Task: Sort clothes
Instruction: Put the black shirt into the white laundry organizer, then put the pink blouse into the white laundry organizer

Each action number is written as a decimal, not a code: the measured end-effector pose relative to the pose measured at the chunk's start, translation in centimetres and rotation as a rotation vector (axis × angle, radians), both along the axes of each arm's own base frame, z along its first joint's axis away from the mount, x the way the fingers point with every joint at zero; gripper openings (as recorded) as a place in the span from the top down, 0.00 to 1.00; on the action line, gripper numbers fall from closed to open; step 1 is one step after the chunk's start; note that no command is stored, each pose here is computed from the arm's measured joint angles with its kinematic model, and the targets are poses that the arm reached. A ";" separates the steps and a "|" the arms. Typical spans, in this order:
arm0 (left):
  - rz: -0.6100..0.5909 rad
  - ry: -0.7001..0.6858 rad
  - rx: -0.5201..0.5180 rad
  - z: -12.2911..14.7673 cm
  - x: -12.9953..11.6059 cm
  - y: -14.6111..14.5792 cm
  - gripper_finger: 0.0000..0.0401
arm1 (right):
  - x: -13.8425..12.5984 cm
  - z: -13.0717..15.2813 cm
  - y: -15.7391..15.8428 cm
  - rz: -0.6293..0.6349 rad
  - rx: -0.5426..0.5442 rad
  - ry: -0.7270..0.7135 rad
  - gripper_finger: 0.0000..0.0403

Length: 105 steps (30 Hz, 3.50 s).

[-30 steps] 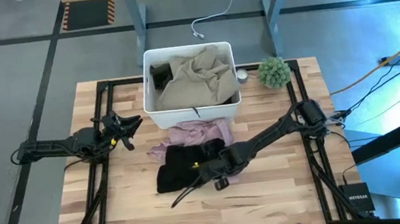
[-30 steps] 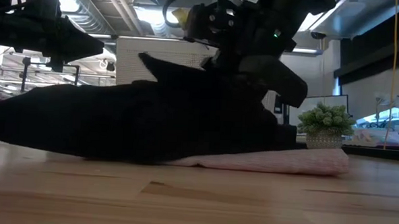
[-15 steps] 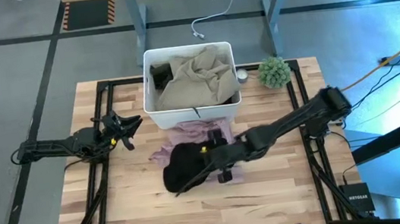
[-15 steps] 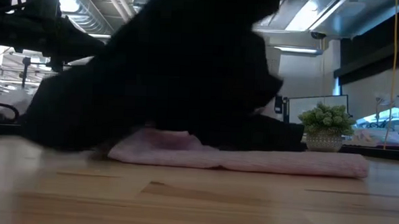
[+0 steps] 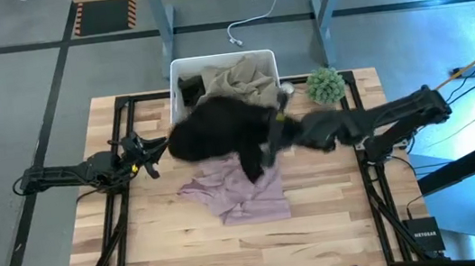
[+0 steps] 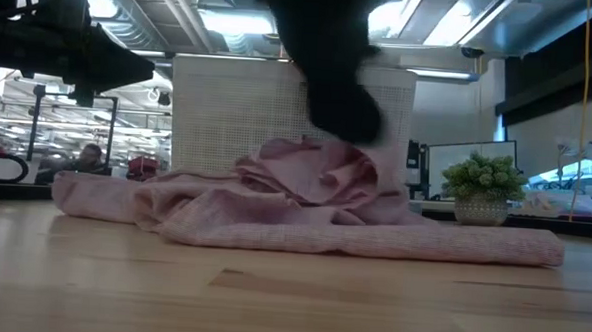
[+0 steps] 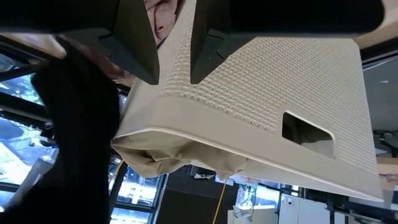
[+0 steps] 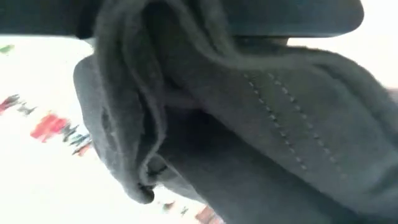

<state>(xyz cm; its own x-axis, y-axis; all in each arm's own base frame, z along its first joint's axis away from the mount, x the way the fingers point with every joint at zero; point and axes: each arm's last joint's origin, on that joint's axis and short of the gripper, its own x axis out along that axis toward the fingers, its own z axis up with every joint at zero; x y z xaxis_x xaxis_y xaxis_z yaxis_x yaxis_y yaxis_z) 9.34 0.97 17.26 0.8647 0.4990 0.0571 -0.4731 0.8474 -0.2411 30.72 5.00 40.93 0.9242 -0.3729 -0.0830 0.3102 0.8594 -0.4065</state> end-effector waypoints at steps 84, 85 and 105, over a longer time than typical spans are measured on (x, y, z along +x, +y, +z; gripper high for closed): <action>0.004 0.031 0.054 0.0 0.0 0.0 0.79 | 2.3 -7.9 -13.5 -0.355 0.263 0.403 0.33; 0.004 0.034 0.059 0.0 0.0 0.0 0.79 | 2.2 -7.8 -13.5 -0.365 0.254 0.401 0.33; -0.084 -0.006 0.081 2.1 -0.4 -0.2 0.79 | 0.7 2.6 -9.0 -0.096 0.282 0.154 0.33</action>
